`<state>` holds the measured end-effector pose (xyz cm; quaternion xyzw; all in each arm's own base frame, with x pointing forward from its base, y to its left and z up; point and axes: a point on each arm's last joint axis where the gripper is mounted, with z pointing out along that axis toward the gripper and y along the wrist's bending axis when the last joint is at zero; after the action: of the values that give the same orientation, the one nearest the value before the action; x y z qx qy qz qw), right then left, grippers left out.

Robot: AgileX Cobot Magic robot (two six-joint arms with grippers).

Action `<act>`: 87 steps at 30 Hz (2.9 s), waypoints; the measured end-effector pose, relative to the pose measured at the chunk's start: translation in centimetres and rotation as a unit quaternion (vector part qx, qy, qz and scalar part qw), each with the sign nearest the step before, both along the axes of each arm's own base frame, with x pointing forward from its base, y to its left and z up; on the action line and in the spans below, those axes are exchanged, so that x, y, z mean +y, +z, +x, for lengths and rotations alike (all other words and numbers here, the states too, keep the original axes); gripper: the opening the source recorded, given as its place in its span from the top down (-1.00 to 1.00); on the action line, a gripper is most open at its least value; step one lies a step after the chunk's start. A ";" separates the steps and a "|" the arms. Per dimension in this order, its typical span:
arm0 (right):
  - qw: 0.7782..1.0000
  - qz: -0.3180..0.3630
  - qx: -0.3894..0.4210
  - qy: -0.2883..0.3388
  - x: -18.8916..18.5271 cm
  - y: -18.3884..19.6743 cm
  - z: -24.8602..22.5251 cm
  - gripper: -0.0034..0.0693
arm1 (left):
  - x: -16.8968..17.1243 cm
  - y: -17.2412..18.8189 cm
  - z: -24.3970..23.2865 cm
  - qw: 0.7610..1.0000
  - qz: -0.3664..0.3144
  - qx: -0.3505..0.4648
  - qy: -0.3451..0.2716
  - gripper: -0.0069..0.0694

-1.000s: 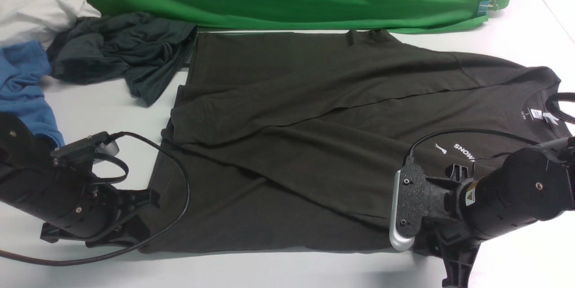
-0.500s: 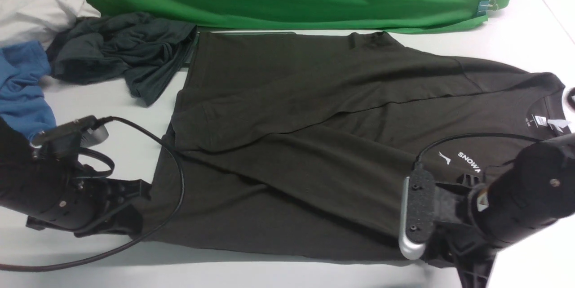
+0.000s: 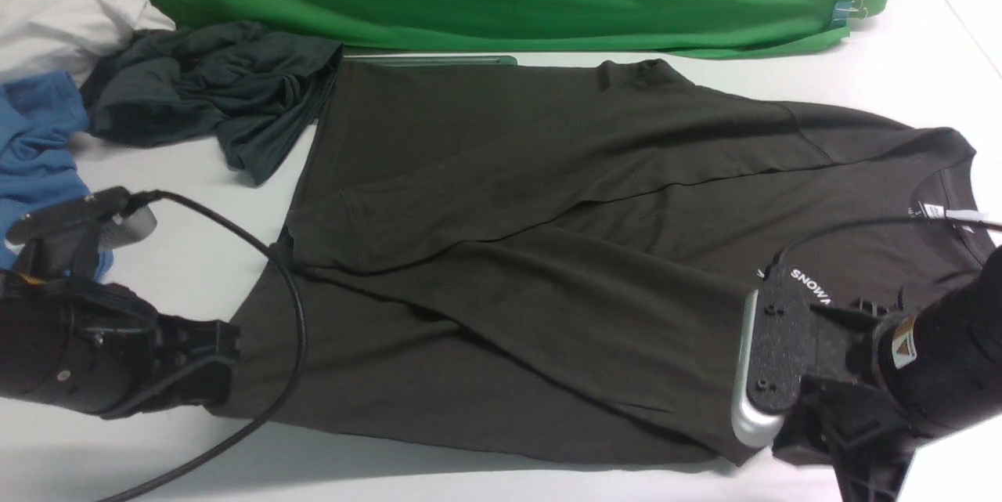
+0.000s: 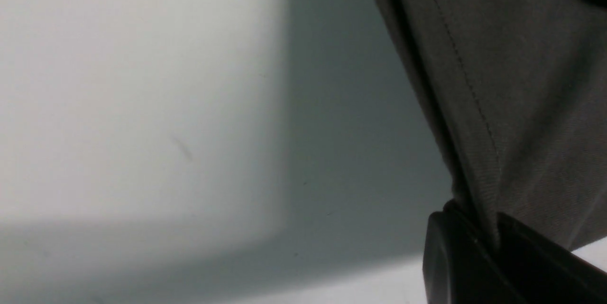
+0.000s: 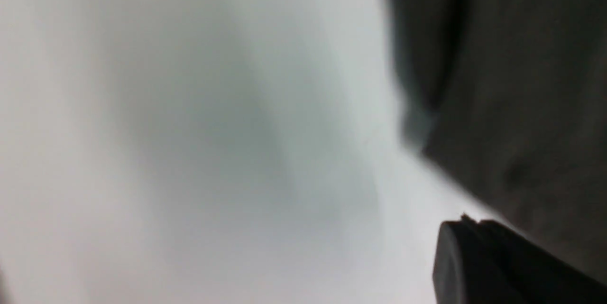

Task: Fold a long-sleeved shirt on a white desktop.
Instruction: 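Grasp the near edge of the shirt at its hem and shoulder corners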

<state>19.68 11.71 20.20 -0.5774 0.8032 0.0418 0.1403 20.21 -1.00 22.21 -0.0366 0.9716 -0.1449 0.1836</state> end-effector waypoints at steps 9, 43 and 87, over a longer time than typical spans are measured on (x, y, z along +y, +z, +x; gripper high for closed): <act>1.000 -0.014 0.010 0.026 0.3 -1.3 0.6 -0.10 | 0.1 -0.1 0.1 1.000 0.005 -0.010 0.005 0.72; 0.999 -0.029 -0.009 0.040 3.0 -5.2 1.8 -0.24 | 0.2 0.0 0.3 1.000 0.008 -0.018 0.008 0.72; 0.992 -0.055 0.112 -0.032 0.8 0.6 -2.6 0.81 | -0.6 -0.7 -3.7 1.000 -0.016 0.020 -0.008 0.72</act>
<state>17.08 12.48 20.81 -0.5497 0.8332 0.0573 0.0182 16.53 -1.61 21.48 -0.0349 0.9729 -0.1606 0.1629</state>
